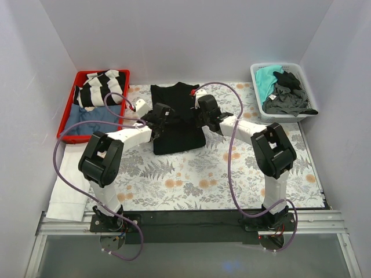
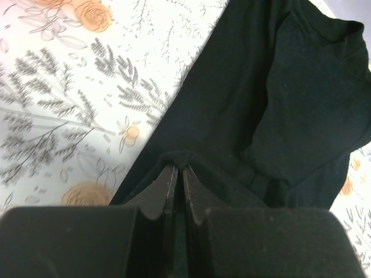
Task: Fold and stack the t-shirts
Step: Fold the folded rectangular tshirt in 1/3 of the way
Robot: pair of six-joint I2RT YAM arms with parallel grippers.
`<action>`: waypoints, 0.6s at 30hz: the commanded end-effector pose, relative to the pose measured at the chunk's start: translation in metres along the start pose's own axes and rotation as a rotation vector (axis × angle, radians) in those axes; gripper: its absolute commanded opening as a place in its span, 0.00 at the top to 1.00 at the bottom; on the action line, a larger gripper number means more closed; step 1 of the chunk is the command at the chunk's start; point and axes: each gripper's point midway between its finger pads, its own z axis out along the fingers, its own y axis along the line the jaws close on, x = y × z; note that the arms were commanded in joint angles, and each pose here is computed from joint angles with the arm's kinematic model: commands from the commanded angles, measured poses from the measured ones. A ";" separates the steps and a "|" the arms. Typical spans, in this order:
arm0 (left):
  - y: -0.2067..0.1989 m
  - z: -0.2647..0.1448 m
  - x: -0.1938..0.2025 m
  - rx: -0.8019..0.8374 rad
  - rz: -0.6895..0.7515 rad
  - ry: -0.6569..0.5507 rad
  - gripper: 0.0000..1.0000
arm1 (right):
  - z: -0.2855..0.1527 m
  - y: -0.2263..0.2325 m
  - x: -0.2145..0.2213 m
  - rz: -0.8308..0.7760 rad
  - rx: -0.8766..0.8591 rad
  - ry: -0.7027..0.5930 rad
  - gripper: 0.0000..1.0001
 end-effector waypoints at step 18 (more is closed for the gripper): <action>-0.063 -0.004 -0.065 0.162 -0.003 -0.022 0.48 | -0.003 -0.028 -0.083 0.046 -0.002 -0.103 0.56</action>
